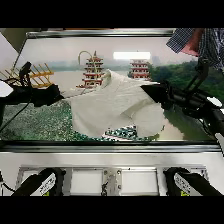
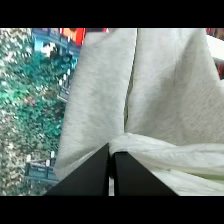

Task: Fold the clothes and pants, and hang the long-sleeved shirts on hangers.

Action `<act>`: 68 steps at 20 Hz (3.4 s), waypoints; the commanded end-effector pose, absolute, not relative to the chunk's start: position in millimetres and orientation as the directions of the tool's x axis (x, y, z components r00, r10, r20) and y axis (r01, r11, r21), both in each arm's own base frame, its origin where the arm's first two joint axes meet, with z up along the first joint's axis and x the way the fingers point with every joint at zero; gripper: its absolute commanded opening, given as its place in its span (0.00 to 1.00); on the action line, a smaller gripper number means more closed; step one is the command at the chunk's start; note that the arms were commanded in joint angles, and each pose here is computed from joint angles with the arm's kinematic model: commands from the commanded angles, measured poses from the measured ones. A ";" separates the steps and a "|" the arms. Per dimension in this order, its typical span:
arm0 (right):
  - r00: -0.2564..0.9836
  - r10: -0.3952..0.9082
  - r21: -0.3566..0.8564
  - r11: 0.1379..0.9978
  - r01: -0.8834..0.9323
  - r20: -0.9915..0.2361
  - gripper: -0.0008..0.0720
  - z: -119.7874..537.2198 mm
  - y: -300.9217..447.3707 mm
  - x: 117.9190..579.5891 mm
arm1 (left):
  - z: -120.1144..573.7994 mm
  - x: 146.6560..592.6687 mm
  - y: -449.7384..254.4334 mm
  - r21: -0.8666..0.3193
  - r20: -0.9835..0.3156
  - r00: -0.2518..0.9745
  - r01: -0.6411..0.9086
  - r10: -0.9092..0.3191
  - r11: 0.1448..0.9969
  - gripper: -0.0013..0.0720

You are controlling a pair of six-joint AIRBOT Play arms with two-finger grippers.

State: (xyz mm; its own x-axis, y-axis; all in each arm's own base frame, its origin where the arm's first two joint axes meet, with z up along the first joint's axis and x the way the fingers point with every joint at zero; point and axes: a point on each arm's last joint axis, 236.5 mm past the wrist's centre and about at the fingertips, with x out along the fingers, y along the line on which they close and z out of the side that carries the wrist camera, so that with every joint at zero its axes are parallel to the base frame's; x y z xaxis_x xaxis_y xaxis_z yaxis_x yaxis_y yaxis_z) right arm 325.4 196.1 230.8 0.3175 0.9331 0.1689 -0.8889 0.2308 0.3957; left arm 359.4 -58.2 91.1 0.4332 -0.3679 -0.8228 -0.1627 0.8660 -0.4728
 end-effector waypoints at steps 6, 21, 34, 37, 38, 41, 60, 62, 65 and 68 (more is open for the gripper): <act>0.176 0.984 0.360 0.167 -0.918 -0.008 0.02 188.4 208.2 292.4 | 194.3 379.7 -55.8 -0.441 -0.730 0.588 -0.017 -0.347 0.898 0.03; 0.178 0.928 0.422 0.025 -0.906 0.327 0.03 267.6 195.2 293.0 | 229.7 386.9 -97.9 -0.513 -0.619 0.636 0.116 -0.460 0.851 0.95; 0.209 0.925 0.432 0.055 -0.900 0.318 0.03 265.4 194.4 300.4 | 236.2 366.5 -142.5 -0.716 -0.517 0.412 0.273 -0.750 0.643 0.95; 0.210 0.925 0.432 0.056 -0.900 0.318 0.03 265.3 194.4 300.5 | 249.6 375.8 -140.0 -0.789 -0.428 0.418 0.259 -0.801 0.557 0.95; 0.210 0.925 0.432 0.056 -0.900 0.318 0.03 265.3 194.3 300.5 | 260.1 378.1 -136.1 -0.813 -0.380 0.431 0.265 -0.818 0.518 0.95; 0.210 0.925 0.432 0.056 -0.900 0.317 0.03 265.3 194.4 300.6 | 273.3 375.2 -123.9 -0.834 -0.326 0.438 0.283 -0.838 0.473 0.95; 0.268 0.846 0.423 0.056 -0.904 0.461 0.03 300.0 175.2 313.9 | 260.2 333.7 -134.3 -0.550 -0.378 0.393 0.633 -0.839 0.544 0.95; 0.280 0.844 0.455 0.048 -0.889 0.458 0.03 299.4 174.1 316.6 | 244.8 326.0 -130.4 -0.516 -0.417 0.407 0.630 -0.812 0.581 0.95; 0.339 0.820 0.455 0.109 -0.884 0.462 0.03 300.5 158.5 329.1 | 231.2 323.0 -124.4 -0.496 -0.447 0.446 0.597 -0.775 0.630 0.95; 0.391 0.746 0.369 0.208 -0.906 0.539 0.03 322.5 122.5 335.3 | 232.1 322.8 -121.2 -0.471 -0.445 0.489 0.585 -0.750 0.661 0.95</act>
